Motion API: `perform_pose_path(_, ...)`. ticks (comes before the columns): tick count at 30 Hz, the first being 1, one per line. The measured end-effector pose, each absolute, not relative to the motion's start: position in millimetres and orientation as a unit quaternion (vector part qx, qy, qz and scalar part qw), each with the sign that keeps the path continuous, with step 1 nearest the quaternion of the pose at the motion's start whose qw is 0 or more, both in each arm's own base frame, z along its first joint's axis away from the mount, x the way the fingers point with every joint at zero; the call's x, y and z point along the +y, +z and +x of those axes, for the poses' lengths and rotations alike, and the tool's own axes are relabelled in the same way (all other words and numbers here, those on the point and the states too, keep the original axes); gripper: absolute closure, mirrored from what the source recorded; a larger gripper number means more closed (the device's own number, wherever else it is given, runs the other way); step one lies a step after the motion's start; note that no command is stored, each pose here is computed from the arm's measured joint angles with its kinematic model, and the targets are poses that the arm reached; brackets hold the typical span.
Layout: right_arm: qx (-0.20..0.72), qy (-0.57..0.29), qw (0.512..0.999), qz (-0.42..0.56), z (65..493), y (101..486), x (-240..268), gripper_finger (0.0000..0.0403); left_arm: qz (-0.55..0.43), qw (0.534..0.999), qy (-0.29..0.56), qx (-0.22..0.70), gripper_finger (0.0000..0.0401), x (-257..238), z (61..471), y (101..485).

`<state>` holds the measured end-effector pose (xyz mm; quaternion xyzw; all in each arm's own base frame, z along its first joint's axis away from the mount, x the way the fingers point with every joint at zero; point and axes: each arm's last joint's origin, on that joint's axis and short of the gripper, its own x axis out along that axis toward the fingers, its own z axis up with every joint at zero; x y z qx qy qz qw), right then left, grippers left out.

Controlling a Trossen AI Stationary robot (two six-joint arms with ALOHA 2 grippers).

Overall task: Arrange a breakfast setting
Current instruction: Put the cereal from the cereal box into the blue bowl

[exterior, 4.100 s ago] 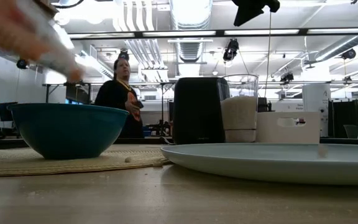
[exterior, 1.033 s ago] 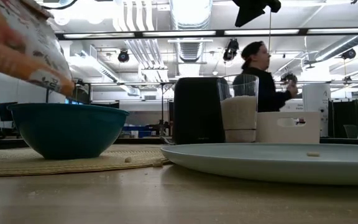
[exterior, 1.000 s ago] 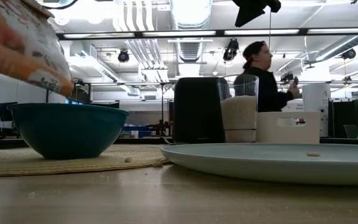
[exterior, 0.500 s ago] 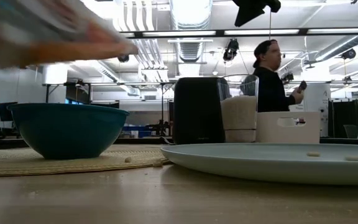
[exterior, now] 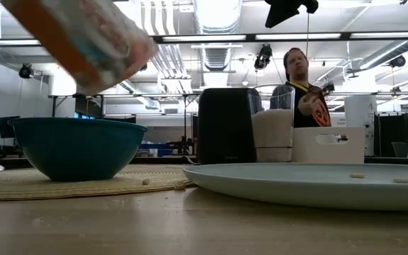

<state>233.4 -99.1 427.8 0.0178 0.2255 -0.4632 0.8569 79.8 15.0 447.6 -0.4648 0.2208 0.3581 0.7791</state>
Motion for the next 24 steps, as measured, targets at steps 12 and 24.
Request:
perform_pose_path(12, 0.208, -0.464, 0.861, 0.021, 236, 430, -100, 0.0365, -0.329, 0.778, 0.502, 0.188, 0.0401, 31, 113, 402)
perform_pose_path(24, 0.210, -0.463, 0.861, 0.018, 236, 430, -100, 0.0365, -0.197, 0.733, 0.644, 0.094, 0.0401, 69, 157, 298)
